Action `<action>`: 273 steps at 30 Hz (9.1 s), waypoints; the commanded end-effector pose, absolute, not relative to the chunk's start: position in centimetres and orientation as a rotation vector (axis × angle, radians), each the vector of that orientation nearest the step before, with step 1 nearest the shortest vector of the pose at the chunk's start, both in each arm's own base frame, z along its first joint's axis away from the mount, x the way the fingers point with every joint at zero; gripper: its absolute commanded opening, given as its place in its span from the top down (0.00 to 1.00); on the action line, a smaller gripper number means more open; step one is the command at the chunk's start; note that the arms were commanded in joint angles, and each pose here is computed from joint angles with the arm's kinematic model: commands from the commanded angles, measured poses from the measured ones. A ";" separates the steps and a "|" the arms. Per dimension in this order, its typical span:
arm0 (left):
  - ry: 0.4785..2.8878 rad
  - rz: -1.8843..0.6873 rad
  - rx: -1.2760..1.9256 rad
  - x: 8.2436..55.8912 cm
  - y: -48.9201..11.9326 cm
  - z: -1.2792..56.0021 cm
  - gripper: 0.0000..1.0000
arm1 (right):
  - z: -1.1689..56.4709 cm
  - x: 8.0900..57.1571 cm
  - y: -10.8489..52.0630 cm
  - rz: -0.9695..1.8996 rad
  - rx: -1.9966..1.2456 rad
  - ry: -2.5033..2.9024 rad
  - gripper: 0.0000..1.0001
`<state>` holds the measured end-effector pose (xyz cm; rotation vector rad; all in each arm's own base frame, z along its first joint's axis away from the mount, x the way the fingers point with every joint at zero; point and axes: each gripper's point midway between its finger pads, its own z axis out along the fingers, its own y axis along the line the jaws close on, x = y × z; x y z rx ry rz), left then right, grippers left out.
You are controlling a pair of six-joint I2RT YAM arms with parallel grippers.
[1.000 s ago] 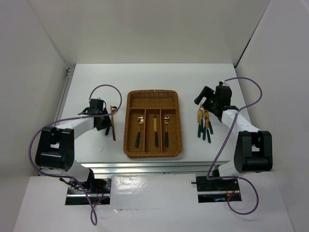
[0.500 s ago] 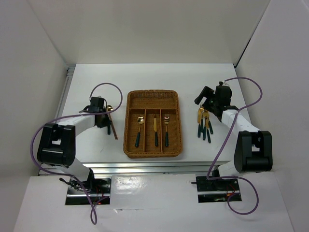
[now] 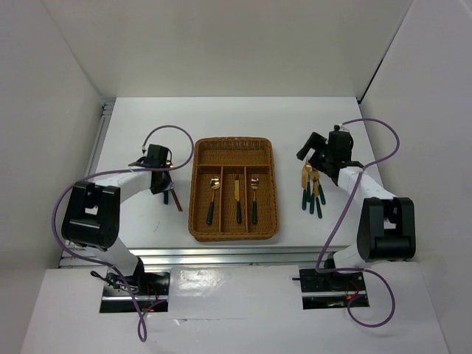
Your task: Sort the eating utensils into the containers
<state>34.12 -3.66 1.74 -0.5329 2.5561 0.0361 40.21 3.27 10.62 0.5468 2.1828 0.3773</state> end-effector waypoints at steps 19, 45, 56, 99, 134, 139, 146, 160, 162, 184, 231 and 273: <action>2.645 0.131 -0.574 31.8 -3.4 0.7 0.81 | 12.7 42.0 2.9 0.365 0.518 2.109 0.00; 2.370 -0.629 -0.296 28.8 -21.7 13.1 0.76 | 12.6 41.1 2.9 0.362 0.521 2.115 0.00; 2.478 -0.483 -0.303 29.2 -21.7 8.2 0.73 | 10.8 38.8 3.6 0.405 0.566 2.169 0.00; 2.357 -0.395 -0.094 31.6 -19.2 15.7 0.16 | 3.0 29.4 5.7 0.263 0.564 2.572 0.37; 2.355 -0.280 -0.182 31.8 -15.1 15.4 0.15 | 11.8 33.1 10.9 0.185 0.307 2.505 0.95; 2.363 -0.332 -0.294 32.2 -12.9 13.7 0.15 | 17.1 32.4 14.9 0.383 0.180 2.422 0.95; 2.341 -0.332 -0.376 32.7 -10.6 13.2 0.15 | 17.8 28.6 21.2 0.645 0.056 2.404 0.93; 2.310 -0.372 -0.464 32.1 -9.0 12.9 0.15 | 11.1 23.8 29.1 0.624 0.001 2.605 0.94; 2.298 -0.365 -0.466 32.1 -8.9 13.1 0.15 | 10.8 23.7 29.2 0.630 0.059 2.620 0.94; 2.307 -0.362 -0.468 31.9 -8.8 12.8 0.15 | 11.1 25.7 30.0 0.604 0.086 2.544 0.43; 2.336 -0.391 -0.405 32.3 -9.6 11.6 0.01 | 3.6 33.6 3.4 0.107 0.557 2.535 0.37; 2.337 -0.387 -0.395 32.5 -9.6 11.6 0.02 | 5.7 36.1 6.9 0.054 0.424 2.580 1.00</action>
